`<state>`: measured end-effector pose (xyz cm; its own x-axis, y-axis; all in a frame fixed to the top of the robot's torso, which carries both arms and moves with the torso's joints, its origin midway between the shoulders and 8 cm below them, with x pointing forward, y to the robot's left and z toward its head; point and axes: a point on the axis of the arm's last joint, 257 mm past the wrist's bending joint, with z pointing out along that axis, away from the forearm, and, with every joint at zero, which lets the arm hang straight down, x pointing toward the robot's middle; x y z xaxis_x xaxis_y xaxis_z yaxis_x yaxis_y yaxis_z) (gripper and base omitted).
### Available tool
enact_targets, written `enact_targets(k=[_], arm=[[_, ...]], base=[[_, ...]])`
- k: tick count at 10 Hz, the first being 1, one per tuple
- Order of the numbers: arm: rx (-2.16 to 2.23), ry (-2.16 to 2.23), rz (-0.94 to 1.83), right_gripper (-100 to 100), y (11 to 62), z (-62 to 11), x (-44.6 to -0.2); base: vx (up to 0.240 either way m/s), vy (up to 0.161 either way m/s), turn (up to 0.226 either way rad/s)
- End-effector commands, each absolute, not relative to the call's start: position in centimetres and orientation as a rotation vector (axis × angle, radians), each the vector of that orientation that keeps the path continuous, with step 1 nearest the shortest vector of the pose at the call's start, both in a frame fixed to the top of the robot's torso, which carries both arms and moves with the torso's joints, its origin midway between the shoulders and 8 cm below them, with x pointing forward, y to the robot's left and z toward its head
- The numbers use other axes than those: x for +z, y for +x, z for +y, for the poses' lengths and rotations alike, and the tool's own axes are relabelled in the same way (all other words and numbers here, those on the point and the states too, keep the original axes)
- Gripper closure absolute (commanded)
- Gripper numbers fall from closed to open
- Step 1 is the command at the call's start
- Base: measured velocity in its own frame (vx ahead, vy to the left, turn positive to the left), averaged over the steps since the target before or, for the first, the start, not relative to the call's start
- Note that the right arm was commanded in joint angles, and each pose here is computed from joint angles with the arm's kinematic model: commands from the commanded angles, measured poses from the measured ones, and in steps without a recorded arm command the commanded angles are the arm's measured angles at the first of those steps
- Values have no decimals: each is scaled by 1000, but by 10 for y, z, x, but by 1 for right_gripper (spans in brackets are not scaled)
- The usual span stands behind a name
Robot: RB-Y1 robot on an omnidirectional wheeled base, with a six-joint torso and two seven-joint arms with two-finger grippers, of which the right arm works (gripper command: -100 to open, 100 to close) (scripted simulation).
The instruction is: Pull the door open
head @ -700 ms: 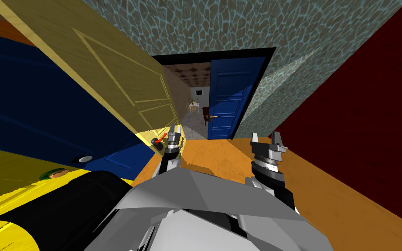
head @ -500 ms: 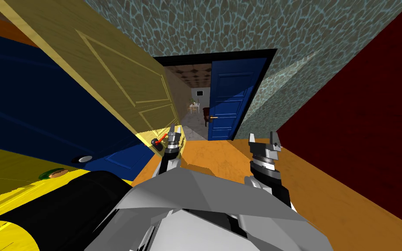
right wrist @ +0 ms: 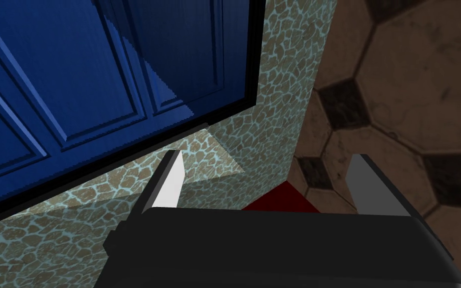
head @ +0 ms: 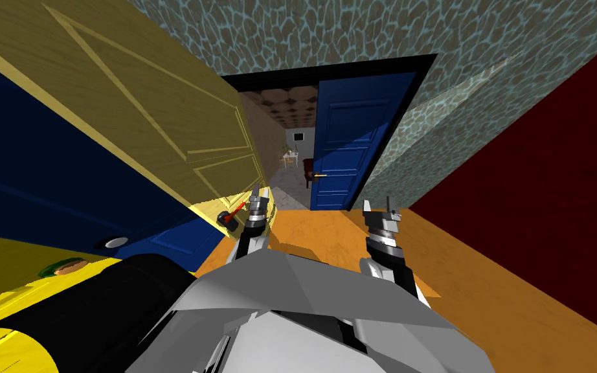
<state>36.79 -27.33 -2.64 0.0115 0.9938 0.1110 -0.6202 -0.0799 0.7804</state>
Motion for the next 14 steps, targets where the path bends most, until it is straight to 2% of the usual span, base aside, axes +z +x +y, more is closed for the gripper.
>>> enact_targets(k=[1, 14], arm=[[1487, 808, 645, -100, 377, -273, -35], [1436, 934, 831, -100, 445, -276, -123]], base=[[105, 4, 44], [95, 9, 51]])
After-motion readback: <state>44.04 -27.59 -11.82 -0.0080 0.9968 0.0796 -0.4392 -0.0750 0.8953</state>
